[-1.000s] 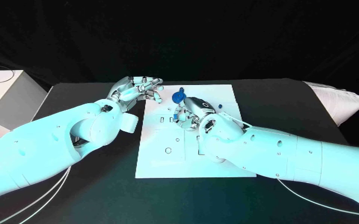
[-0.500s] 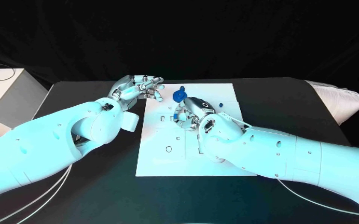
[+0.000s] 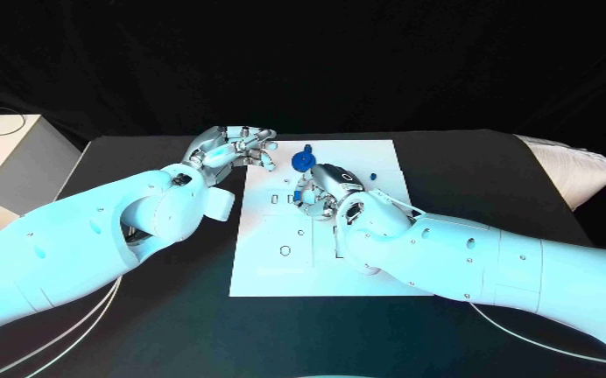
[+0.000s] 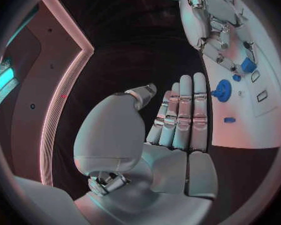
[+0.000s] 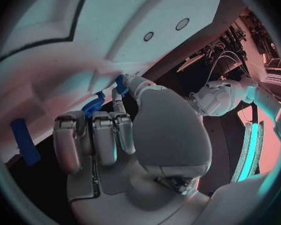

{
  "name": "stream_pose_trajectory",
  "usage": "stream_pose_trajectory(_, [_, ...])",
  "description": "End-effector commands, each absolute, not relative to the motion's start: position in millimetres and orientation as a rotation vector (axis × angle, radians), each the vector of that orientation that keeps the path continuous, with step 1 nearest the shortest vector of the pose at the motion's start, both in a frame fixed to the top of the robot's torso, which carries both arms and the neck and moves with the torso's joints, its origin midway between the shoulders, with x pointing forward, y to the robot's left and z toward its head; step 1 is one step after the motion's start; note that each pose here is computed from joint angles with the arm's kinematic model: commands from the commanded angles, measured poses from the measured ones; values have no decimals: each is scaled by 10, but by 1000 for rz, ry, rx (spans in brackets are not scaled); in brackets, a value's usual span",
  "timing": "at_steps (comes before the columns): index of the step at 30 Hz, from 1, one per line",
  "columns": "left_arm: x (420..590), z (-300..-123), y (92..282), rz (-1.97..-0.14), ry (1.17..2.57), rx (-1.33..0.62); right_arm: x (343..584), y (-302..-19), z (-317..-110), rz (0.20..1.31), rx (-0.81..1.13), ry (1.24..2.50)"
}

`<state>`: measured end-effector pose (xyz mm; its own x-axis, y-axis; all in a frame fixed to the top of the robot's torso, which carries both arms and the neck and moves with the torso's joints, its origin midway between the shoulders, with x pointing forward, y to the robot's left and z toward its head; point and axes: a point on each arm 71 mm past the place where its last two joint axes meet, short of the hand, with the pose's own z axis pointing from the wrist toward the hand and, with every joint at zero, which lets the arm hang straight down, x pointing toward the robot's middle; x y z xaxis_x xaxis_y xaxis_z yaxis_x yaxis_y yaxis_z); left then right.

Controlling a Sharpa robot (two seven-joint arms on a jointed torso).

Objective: Assemble the parts on the task board

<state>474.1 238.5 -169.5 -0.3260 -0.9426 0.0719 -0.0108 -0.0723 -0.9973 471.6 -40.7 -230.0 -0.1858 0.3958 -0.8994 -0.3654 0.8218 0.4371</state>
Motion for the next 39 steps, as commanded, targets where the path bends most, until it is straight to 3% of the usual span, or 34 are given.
stream_pose_trajectory(1, [4734, -1690, 2362, -1528, 1424, -1074, 4704, -393, -2297, 688, 3, 1613])
stream_pose_trajectory(27, [4743, -1721, 2365, -1495, 1456, -1061, 4636, -516, -2234, 738, 21, 1552])
stream_pose_trajectory(39, [4854, -1933, 2449, -1177, 1687, -943, 4612, -897, -1821, 961, 54, 1461])
